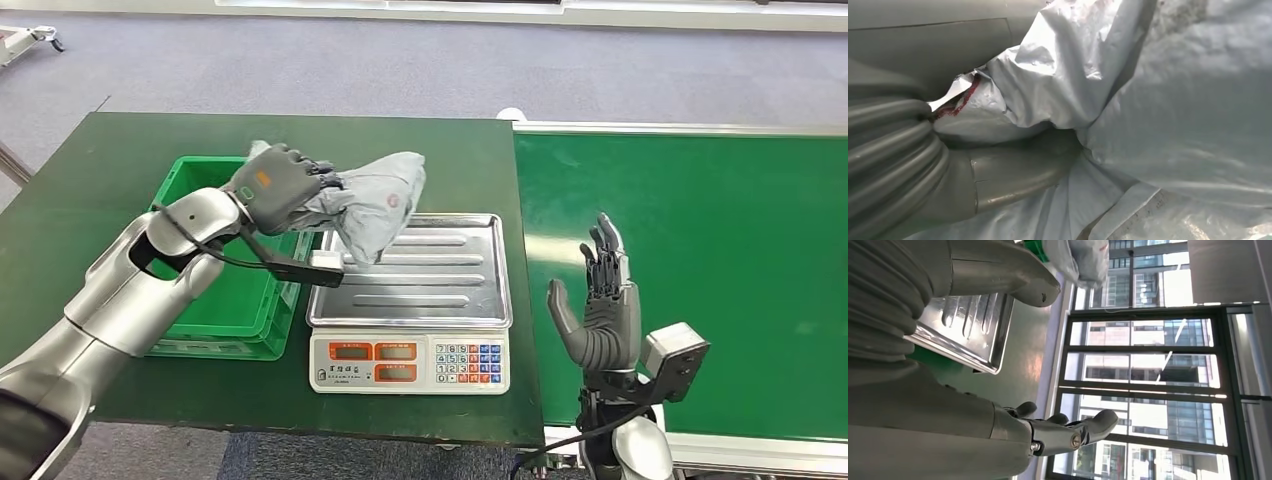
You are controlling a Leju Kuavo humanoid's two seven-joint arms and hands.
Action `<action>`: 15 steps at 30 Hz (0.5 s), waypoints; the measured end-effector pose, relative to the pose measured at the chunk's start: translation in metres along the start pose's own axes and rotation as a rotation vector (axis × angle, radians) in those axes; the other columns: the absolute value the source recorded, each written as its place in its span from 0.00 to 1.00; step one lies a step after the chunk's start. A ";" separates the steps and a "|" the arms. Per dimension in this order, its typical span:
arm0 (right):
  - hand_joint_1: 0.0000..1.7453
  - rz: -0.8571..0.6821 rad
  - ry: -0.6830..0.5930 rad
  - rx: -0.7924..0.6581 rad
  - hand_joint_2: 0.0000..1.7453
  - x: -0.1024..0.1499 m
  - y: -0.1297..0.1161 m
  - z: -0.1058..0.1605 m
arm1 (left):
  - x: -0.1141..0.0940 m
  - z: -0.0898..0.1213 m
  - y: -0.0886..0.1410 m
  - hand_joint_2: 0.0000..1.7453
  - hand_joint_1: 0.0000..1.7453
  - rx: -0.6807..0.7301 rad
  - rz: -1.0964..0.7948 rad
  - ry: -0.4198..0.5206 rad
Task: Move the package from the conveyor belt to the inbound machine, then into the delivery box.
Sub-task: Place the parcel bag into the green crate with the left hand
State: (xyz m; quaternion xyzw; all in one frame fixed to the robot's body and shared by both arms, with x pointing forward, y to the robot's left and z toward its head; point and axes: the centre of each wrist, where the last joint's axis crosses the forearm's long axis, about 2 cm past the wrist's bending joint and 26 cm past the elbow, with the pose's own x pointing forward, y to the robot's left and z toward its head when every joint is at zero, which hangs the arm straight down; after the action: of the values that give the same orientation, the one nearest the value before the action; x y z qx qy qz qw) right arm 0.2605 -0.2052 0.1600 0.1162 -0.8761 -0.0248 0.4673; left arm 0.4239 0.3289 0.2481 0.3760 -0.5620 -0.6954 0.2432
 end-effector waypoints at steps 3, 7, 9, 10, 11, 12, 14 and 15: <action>0.00 0.006 0.002 -0.012 1.00 0.001 -0.001 0.004 | -0.006 0.029 -0.030 1.00 1.00 -0.008 -0.041 0.115; 0.00 0.010 0.002 -0.020 1.00 0.001 -0.003 0.008 | -0.012 0.071 -0.069 1.00 1.00 -0.055 -0.005 0.232; 0.00 0.014 0.000 -0.025 1.00 0.001 -0.004 0.009 | -0.015 0.092 -0.085 1.00 1.00 -0.080 0.012 0.280; 0.00 0.017 -0.002 -0.029 1.00 0.002 -0.005 0.010 | -0.018 0.103 -0.092 1.00 1.00 -0.093 0.020 0.303; 0.00 0.019 -0.002 -0.033 1.00 0.002 -0.006 0.010 | -0.020 0.112 -0.097 1.00 1.00 -0.104 0.029 0.322; 0.00 0.020 -0.003 -0.035 1.00 0.002 -0.006 0.011 | -0.023 0.119 -0.101 1.00 1.00 -0.114 0.037 0.339; 0.00 0.021 -0.004 -0.038 1.00 0.003 -0.007 0.012 | -0.028 0.130 -0.107 1.00 0.91 -0.128 0.047 0.363; 0.00 0.022 -0.004 -0.040 1.00 0.003 -0.006 0.012 | -0.030 0.134 -0.109 1.00 0.83 -0.133 0.050 0.373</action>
State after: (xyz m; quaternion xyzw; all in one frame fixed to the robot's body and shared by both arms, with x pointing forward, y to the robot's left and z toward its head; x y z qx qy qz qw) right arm 0.2503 -0.2129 0.1547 0.0971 -0.8776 -0.0376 0.4679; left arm 0.3441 0.4588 0.1621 0.4673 -0.4693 -0.6430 0.3846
